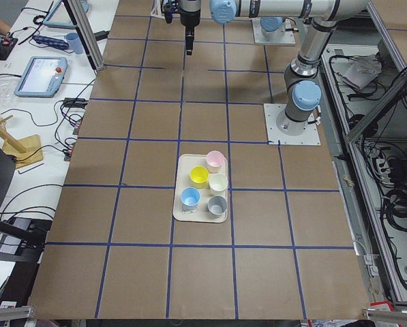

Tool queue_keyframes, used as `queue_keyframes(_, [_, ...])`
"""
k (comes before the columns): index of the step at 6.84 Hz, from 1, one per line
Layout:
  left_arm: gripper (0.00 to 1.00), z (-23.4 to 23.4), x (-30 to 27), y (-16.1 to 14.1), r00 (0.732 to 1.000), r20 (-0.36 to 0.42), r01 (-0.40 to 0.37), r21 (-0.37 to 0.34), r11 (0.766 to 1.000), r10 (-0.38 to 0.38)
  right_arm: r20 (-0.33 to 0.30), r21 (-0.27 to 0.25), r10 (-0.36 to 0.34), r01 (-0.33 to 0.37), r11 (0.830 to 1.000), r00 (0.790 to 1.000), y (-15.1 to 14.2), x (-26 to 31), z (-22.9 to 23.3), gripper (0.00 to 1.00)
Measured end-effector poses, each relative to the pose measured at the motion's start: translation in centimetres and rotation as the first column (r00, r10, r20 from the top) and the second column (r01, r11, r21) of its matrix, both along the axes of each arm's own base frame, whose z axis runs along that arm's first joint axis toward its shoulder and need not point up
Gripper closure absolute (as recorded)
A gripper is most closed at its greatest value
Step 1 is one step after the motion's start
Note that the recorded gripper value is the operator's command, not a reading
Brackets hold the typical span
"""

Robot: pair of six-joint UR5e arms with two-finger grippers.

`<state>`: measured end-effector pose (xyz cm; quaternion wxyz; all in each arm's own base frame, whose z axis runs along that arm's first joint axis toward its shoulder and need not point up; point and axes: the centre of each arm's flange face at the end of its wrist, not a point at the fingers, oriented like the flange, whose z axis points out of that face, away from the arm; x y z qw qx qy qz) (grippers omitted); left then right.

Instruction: Transfer IKEA cup to right arm and place on rack

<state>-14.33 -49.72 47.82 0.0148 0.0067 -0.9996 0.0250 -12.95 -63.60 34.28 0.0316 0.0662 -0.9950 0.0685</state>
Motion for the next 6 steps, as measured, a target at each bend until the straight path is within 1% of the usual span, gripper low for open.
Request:
queue_keyframes(1, [0.00, 0.0, 0.0, 0.0, 1.000, 0.001, 0.001, 0.000, 1.000, -0.001, 0.013, 0.018, -0.004, 0.004, 1.000, 1.000, 1.4, 1.0, 2.9, 0.00])
queue_keyframes(3, [0.00, 0.0, 0.0, 0.0, 1.000, 0.001, 0.001, -0.001, 1.000, -0.001, 0.062, 0.081, -0.049, 0.044, 0.996, 0.997, 6.5, 4.5, 9.5, 0.00])
queue_keyframes(5, [0.00, 0.1, 0.0, 0.0, 1.000, 0.001, 0.002, -0.001, 1.000, -0.002, 0.110, 0.121, -0.116, 0.102, 0.987, 0.987, 11.4, 11.5, 14.4, 0.00])
queue_keyframes(6, [0.00, 0.1, 0.0, 0.0, 1.000, 0.001, 0.002, -0.002, 1.000, -0.002, 0.118, 0.142, -0.123, 0.106, 0.984, 0.985, 13.7, 15.7, 16.0, 0.00])
